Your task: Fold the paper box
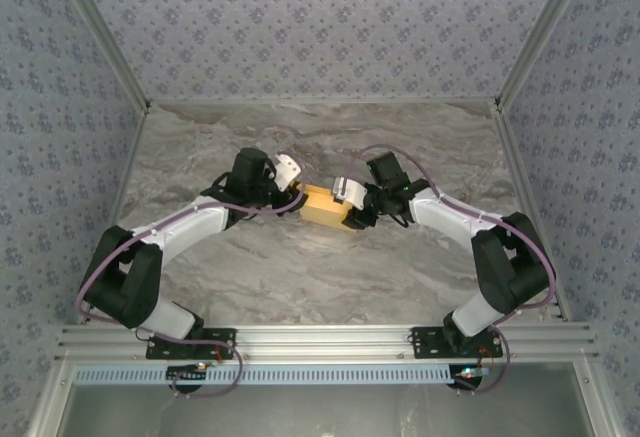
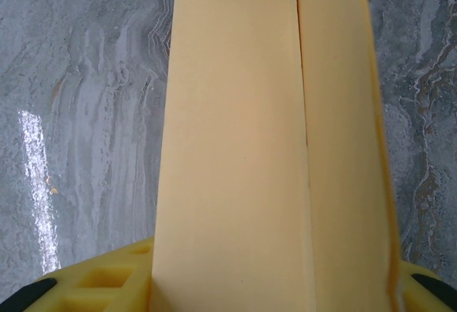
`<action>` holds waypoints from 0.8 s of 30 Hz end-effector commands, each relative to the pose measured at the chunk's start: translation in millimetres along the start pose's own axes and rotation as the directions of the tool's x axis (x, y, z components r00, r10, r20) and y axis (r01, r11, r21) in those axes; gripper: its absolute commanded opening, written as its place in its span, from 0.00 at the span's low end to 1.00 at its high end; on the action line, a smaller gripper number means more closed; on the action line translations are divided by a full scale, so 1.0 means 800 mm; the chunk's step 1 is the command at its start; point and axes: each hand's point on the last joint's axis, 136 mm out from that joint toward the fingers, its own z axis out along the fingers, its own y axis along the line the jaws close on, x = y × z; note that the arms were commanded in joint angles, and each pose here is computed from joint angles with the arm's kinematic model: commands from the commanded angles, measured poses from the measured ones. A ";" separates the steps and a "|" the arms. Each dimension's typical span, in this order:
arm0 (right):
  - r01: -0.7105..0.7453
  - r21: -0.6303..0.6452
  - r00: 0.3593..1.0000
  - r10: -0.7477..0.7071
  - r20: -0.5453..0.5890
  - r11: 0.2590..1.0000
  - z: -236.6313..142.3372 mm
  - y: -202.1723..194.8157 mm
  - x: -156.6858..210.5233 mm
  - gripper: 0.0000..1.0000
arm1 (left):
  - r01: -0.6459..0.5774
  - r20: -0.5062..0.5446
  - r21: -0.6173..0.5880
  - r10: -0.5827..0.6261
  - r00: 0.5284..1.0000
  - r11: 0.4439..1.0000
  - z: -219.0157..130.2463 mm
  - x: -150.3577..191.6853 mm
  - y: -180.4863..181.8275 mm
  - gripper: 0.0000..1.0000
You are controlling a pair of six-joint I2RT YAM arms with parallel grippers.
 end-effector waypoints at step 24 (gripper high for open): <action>-0.073 0.096 0.997 0.075 -0.013 0.993 0.019 -0.024 0.008 0.46 | 0.044 0.005 0.044 -0.044 0.999 0.998 -0.006 -0.017 -0.010 0.00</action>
